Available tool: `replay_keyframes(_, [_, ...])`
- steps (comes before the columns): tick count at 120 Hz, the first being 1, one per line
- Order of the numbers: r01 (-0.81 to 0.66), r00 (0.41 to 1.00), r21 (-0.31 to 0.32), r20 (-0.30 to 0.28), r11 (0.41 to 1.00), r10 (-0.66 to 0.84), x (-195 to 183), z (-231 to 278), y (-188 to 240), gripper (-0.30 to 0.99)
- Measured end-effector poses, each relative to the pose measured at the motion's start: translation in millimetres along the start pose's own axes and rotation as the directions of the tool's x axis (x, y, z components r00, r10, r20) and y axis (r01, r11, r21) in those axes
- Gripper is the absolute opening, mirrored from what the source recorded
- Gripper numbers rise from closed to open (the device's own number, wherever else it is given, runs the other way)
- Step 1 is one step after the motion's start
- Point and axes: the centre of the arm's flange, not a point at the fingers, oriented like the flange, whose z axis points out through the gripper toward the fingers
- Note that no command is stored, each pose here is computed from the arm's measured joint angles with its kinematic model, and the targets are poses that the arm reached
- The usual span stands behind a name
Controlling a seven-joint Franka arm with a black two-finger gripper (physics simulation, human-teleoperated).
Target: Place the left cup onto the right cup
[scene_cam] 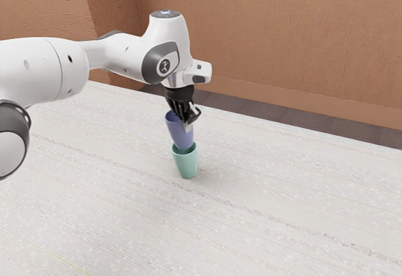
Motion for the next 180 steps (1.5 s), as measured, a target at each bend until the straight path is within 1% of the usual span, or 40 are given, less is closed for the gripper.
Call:
replay_keyframes(41, [-0.002,1.000,-0.003,0.010,1.000,0.002,-2.3,3.7,0.6,-0.09])
replay_keyframes(45, [-0.002,1.000,-0.003,0.010,1.000,0.002,-2.3,3.8,0.5,-0.07])
replay_keyframes(49, [-0.003,1.000,-0.003,0.011,1.000,0.003,-2.3,3.8,0.7,-0.03])
replay_keyframes(64, [-0.004,1.000,-0.005,0.014,1.000,0.004,-2.4,4.9,0.8,0.25])
replay_keyframes(73, [-0.006,1.000,-0.006,0.015,1.000,0.006,-2.5,5.0,1.1,0.38])
replay_keyframes(85, [-0.007,1.000,-0.006,0.015,1.000,0.007,-2.6,4.4,1.2,0.50])
replay_keyframes(99, [-0.008,1.000,-0.006,0.015,1.000,0.008,-3.0,3.4,0.9,0.58])
replay_keyframes(116, [-0.009,1.000,-0.005,0.004,1.000,0.009,-4.3,-6.4,0.4,0.63])
replay_keyframes(138, [-0.011,1.000,-0.006,-0.012,1.000,0.011,-9.4,-30.0,0.3,0.67])
replay_keyframes(180, [0.000,1.000,-0.022,0.001,1.000,0.000,-27.3,-70.0,-3.5,0.69])
